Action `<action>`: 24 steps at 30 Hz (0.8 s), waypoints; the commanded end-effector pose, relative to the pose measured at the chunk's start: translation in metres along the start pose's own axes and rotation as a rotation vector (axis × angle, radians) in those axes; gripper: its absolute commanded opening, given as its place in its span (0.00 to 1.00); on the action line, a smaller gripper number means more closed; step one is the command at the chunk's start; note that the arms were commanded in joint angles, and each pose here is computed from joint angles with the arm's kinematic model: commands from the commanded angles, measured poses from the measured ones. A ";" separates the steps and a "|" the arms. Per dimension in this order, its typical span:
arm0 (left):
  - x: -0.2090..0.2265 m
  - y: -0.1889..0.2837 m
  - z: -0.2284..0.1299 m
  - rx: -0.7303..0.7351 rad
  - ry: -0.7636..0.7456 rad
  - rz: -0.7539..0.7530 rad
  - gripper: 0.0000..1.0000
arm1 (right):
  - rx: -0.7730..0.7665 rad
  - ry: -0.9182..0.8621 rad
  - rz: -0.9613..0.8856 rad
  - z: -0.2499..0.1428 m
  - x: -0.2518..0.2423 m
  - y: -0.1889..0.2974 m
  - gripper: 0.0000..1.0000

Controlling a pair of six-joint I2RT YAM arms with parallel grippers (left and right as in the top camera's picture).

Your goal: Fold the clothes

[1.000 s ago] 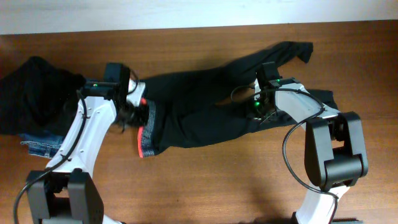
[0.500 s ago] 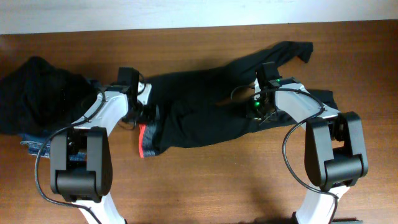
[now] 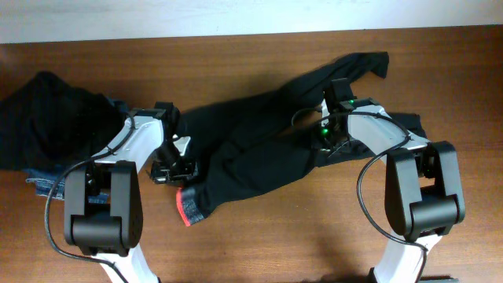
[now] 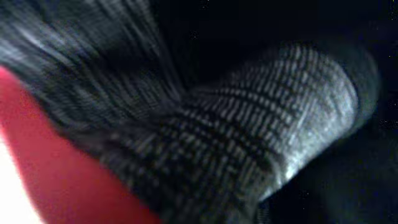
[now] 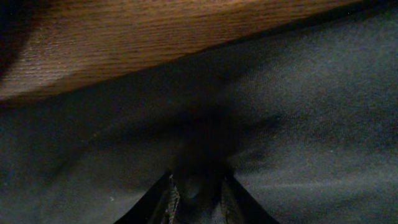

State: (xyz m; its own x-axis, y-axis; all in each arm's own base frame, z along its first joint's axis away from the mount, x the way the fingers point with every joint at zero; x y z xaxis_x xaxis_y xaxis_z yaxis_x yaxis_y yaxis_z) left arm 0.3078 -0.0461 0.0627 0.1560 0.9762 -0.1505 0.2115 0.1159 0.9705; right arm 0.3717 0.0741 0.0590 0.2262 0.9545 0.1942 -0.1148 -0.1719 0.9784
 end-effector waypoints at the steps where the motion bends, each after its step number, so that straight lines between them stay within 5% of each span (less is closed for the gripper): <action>1: 0.022 0.011 0.019 -0.094 0.033 0.149 0.00 | 0.000 -0.036 -0.148 -0.002 -0.029 -0.014 0.30; 4: 0.030 0.016 0.030 -0.157 0.050 0.156 0.01 | 0.016 -0.093 -0.161 0.001 -0.049 -0.009 0.29; 6: 0.033 0.017 0.031 -0.163 0.055 0.163 0.03 | 0.048 -0.036 0.028 0.005 -0.050 0.002 0.44; 12: 0.044 0.024 0.041 -0.214 0.049 0.257 0.14 | -0.100 -0.165 0.076 0.028 -0.094 0.057 0.70; 24: 0.040 0.056 0.064 -0.319 0.042 0.247 0.23 | -0.161 -0.429 0.027 0.029 -0.167 0.095 0.72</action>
State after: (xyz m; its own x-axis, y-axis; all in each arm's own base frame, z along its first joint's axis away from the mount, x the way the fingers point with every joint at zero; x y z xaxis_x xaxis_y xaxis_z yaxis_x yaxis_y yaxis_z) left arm 0.3814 -0.0148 0.0885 0.1297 0.9877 0.0877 -0.1194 -0.0722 0.9902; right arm 0.3537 -0.0912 0.1134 0.5329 0.7948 0.2903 -0.2507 -0.1793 0.9513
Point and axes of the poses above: each gripper's point midway between its finger pads, its own y axis back along the fingers, its own x axis along the line the jaws close on, z = x × y, the point moved 6 cm from there along y, back along the fingers, and after that the axes turned 8 degrees about -y, right-handed, at the moved point
